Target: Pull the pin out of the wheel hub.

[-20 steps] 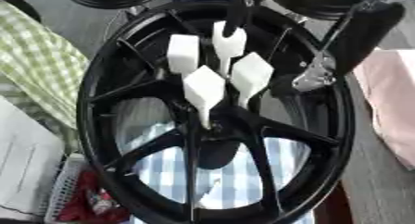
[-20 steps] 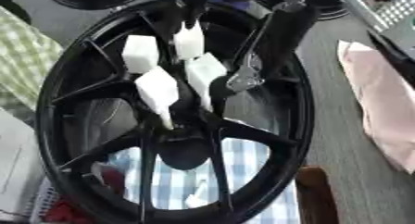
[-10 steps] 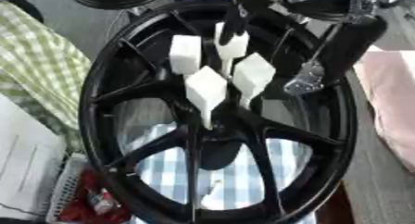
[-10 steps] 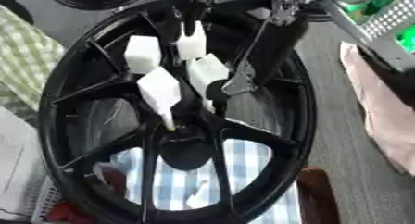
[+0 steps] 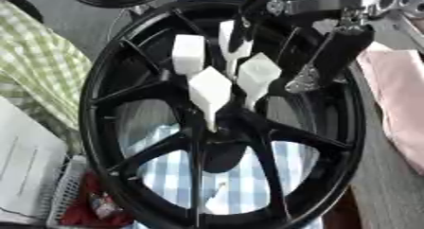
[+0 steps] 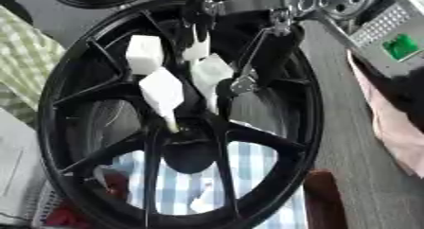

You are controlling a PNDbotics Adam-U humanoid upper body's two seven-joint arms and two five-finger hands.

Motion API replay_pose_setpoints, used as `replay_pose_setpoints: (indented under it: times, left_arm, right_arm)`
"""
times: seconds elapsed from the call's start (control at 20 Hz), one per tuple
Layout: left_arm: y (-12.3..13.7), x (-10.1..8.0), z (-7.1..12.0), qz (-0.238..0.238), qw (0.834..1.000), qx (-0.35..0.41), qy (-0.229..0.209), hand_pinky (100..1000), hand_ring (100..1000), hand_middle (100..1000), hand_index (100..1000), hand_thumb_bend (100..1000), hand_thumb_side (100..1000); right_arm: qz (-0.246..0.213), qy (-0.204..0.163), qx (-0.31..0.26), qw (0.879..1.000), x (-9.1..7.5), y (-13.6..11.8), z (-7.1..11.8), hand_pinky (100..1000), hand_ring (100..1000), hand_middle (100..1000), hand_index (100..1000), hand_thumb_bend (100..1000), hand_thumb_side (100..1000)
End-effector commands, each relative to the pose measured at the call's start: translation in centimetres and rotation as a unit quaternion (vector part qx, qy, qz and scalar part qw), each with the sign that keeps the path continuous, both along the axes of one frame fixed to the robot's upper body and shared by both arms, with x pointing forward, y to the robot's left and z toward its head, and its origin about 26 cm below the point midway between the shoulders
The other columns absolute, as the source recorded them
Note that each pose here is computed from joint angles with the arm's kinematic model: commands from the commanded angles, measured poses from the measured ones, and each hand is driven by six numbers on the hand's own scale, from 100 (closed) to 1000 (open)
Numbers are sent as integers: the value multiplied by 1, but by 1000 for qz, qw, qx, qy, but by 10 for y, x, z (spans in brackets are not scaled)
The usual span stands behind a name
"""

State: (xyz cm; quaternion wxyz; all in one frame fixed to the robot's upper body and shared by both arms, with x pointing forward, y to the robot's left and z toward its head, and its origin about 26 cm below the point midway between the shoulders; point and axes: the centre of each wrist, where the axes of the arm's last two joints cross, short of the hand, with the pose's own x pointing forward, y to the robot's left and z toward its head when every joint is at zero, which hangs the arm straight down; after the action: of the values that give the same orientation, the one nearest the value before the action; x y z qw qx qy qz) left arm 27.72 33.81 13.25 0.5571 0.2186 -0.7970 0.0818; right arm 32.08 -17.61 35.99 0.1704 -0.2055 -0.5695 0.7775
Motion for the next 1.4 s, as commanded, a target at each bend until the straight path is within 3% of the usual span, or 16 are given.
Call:
replay_pose_setpoints:
  times: [0.05,1.4]
  left_arm:
    - [0,0,6,-4,1000,4,-9,738,579,668,705,480,674]
    - [-2,1,6,-12,1000,0,-10,739,576,668,705,472,677]
  right_arm:
    - [-7,-10,-9,1000,0,-3,6,789,719,699,775,432,160]
    - [-38,16,-4,999,20,-11,-13,779,707,684,758,416,128]
